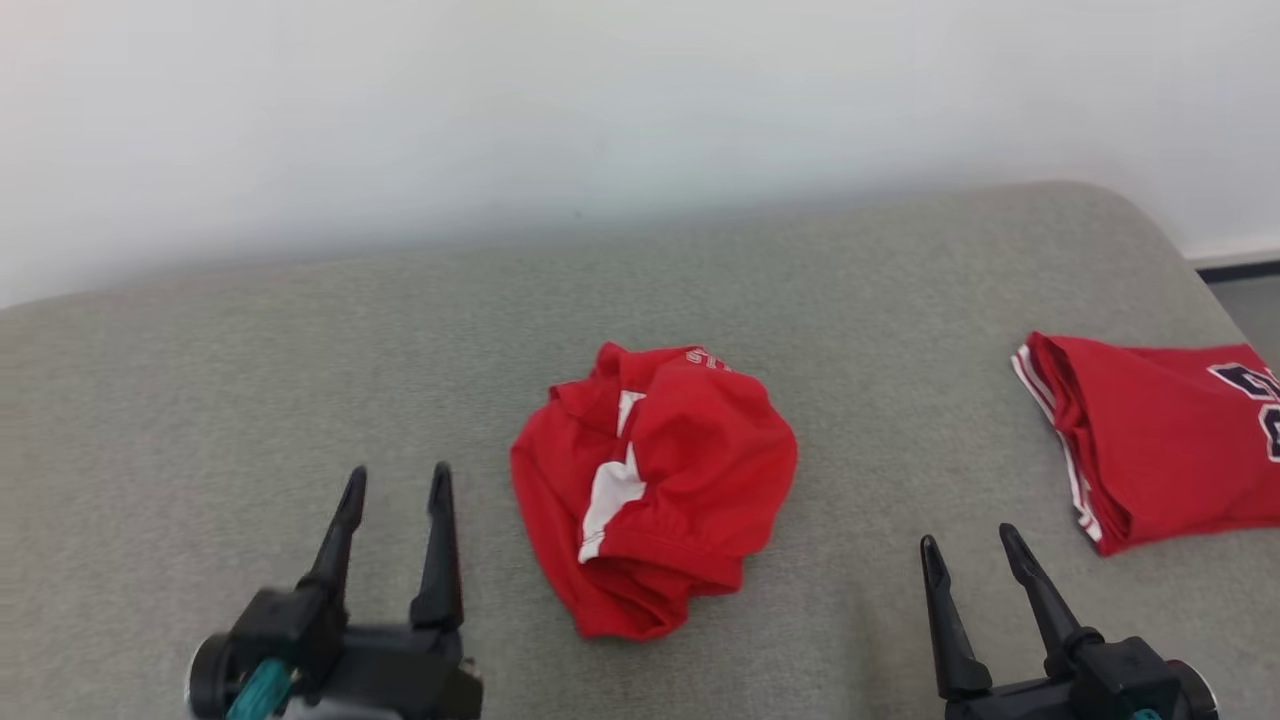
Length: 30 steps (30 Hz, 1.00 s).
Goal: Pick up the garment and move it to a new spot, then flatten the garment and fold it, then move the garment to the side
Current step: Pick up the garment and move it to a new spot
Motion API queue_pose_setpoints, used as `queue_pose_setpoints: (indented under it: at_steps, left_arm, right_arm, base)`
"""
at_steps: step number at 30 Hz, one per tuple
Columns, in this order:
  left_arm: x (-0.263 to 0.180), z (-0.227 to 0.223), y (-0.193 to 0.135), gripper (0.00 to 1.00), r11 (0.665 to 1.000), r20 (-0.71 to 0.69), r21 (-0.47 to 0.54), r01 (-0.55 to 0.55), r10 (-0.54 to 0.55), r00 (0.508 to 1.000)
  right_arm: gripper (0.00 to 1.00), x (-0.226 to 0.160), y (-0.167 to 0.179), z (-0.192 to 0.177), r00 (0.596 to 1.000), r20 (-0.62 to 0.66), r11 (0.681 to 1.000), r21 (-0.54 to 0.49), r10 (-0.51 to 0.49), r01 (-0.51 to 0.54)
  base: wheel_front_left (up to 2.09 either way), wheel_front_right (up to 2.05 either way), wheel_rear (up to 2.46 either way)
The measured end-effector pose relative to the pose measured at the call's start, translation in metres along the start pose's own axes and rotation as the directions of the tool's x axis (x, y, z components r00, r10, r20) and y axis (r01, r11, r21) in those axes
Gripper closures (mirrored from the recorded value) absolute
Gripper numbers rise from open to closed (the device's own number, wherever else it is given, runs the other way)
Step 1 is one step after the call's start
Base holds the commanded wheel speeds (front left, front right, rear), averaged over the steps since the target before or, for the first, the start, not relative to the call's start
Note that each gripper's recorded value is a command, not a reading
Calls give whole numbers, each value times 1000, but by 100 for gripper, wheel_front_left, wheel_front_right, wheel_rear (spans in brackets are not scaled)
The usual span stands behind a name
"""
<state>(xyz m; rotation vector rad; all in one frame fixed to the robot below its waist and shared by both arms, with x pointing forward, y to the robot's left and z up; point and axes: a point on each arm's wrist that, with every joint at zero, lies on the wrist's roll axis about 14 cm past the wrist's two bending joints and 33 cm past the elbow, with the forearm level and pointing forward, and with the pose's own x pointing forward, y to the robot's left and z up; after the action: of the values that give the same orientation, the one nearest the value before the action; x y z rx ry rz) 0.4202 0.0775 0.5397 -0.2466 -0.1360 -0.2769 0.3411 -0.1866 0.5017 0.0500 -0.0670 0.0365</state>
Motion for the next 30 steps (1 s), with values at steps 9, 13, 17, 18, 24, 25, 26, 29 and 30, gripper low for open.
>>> queue_pose_setpoints:
  at_steps: [9, 13, 17, 18, 24, 25, 26, 29, 30]
  left_arm:
    - [-65, 15, 53, 0, 982, 35, 67, -179, 177, 984]
    - [-85, 9, 65, 0, 972, 12, 100, -213, 213, 977]
    - [-104, -3, 77, 0, 962, -33, 124, -243, 249, 968]
    - [-108, -6, 78, 0, 961, -44, 124, -246, 253, 967]
    - [-123, -25, 85, 0, 959, -109, 114, -258, 271, 956]
    - [-123, -26, 85, 0, 960, -112, 113, -256, 269, 957]
    - [-123, -27, 85, 0, 960, -115, 112, -256, 268, 957]
    - [-124, -31, 85, 0, 961, -128, 111, -253, 266, 955]
    - [-123, -32, 84, 0, 962, -132, 109, -249, 262, 956]
  right_arm:
    - [0, 8, 12, 4, 999, 16, 999, -1, 43, -43]
    - [0, 8, 4, 6, 1000, 21, 1000, -4, 21, -21]
    - [0, 4, 2, 4, 1000, 13, 1000, -16, 16, -16]
    - [0, 3, 0, 3, 1000, 10, 1000, -17, 12, -12]
    - [0, -5, -3, -8, 1000, -23, 1000, -10, -1, 0]
    - [0, -5, -3, -9, 1000, -27, 1000, -10, 0, -1]
    - [0, -6, -3, -9, 1000, -27, 1000, -9, 2, -2]
    - [0, -7, -3, -11, 1000, -31, 1000, -9, 0, 0]
    - [0, -7, -4, -11, 999, -32, 1000, -9, -2, 2]
  base:
    - [0, 0, 0]
    - [0, 0, 0]
    - [0, 0, 0]
    - [0, 0, 0]
    - [0, 0, 0]
    - [0, 0, 0]
    - [0, 0, 0]
    - [0, 0, 0]
    - [0, 0, 0]
